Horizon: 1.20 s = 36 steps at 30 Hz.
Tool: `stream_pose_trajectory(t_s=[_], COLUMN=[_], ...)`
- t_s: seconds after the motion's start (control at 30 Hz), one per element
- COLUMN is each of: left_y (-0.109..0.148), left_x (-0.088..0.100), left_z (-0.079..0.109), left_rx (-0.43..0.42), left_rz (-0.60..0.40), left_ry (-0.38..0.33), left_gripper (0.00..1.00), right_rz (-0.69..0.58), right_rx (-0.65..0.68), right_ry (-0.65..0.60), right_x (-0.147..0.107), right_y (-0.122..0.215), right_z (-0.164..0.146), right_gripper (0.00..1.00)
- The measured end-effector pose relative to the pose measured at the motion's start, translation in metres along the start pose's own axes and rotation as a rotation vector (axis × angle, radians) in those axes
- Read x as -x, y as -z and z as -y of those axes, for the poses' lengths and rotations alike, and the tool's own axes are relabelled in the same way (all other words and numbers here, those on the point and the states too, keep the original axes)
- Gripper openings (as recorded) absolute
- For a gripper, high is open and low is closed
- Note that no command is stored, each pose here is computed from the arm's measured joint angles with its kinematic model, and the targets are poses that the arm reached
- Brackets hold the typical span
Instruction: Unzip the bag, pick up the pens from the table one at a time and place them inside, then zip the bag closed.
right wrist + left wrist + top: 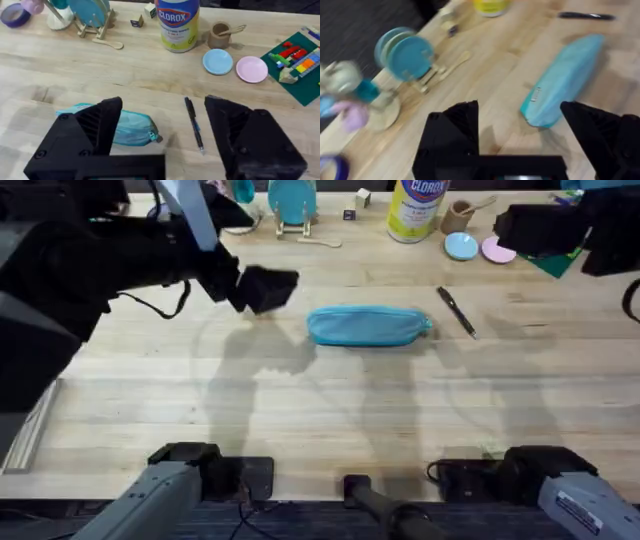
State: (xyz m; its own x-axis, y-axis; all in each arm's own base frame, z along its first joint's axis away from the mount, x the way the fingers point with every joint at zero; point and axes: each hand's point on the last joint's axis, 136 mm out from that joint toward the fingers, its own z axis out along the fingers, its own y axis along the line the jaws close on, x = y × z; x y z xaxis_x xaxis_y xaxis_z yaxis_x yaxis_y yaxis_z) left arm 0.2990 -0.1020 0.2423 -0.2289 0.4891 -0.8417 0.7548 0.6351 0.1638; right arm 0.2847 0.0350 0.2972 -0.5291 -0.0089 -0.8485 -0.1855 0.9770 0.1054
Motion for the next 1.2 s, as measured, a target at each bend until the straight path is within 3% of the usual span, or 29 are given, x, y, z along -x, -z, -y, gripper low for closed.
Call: stream_pose_trajectory(t_s=[0.17,0.5,1.2], left_y=[-0.007,-0.006,-0.023], left_x=[0.0,0.009,-0.019], left_z=[0.018,0.032,0.038], left_rx=[-0.126,-0.202,-0.289], left_rz=[0.037,0.102,0.017], left_ry=[-0.077,-0.121,-0.013], left_gripper=[0.992,0.993,0.993], right_rz=[0.0,0.002,0.019], right_rx=[0.004,0.008,0.007], right_ry=[0.017,0.04,0.061], right_x=[0.0,0.0,0.005], right_y=[0.0,0.0,0.0], right_z=[-0.001,-0.001,-0.001], right_gripper=[0.995,0.995,0.997])
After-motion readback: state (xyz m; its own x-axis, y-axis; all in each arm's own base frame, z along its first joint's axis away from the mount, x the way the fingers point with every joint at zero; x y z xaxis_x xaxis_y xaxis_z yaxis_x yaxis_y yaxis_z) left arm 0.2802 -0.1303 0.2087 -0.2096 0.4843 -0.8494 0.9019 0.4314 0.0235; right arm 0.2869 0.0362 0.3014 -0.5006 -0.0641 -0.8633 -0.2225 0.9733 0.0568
